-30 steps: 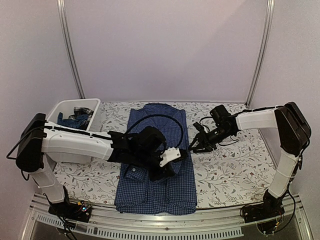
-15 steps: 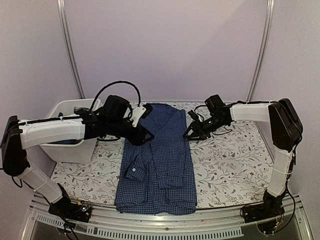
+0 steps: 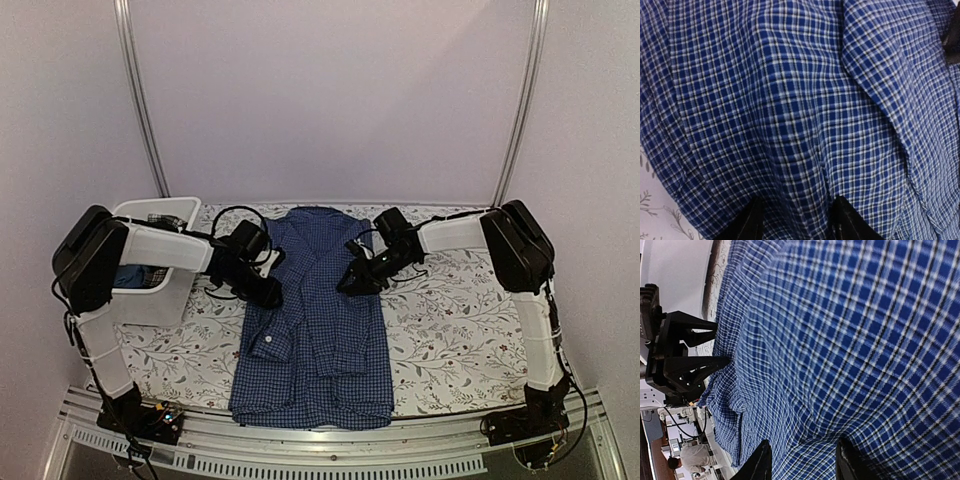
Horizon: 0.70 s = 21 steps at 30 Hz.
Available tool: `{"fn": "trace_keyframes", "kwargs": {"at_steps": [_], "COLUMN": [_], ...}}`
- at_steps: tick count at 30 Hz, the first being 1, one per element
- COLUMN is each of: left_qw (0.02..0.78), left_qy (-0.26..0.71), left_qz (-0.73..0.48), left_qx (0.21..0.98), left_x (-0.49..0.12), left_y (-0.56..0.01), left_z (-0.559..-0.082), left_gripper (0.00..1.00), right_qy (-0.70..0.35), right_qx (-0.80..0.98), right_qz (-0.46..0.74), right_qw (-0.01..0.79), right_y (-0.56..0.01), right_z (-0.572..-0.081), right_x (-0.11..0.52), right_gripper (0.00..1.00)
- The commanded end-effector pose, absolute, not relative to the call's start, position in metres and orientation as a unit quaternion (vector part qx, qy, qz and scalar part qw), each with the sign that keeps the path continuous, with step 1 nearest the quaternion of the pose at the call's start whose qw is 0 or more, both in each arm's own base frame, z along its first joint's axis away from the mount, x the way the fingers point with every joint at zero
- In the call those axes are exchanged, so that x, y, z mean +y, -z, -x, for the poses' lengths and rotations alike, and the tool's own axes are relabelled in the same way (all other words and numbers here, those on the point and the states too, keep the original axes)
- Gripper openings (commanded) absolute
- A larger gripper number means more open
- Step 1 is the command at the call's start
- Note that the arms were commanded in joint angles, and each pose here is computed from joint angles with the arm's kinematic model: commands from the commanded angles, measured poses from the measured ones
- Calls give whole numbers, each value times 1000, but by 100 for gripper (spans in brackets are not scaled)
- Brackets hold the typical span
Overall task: Fold and stack the mixed laundry pile
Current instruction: Move the rectangle-folded shirt to the center of the board.
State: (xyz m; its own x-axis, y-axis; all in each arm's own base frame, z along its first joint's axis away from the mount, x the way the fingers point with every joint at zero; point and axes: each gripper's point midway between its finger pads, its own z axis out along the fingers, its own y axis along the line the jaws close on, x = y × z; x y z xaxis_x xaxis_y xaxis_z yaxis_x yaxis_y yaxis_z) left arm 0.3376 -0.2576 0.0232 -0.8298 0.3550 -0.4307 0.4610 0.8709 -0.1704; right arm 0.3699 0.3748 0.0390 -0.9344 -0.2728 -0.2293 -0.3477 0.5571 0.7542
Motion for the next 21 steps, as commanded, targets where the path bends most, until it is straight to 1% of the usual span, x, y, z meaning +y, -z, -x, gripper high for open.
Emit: {"fn": "trace_keyframes", "kwargs": {"at_steps": [1,6,13,18,21], "left_qw": [173,156,174,203,236], "left_qy": [128,116,138,170,179], "left_qz": [-211,-213,-181,-192,-197], "left_qx": [954,957,958,945,935], "left_x": [-262,-272,-294,-315,-316], "left_y": [-2,25,27,-5,-43], "left_z": [-343,-365,-426,-448,-455], "left_gripper": [47,44,43,46,52], "right_qy": [-419,-394,-391,-391,-398], "right_qx": [897,916,918,916,911], "right_qz": [142,75,46,48,68], "right_qw": [13,10,45,73,89], "right_y": [-5,22,29,19,-9], "right_z": [-368,-393,-451,-488,-493], "right_x": [364,324,290,281,283], "right_gripper": [42,42,42,42,42]}}
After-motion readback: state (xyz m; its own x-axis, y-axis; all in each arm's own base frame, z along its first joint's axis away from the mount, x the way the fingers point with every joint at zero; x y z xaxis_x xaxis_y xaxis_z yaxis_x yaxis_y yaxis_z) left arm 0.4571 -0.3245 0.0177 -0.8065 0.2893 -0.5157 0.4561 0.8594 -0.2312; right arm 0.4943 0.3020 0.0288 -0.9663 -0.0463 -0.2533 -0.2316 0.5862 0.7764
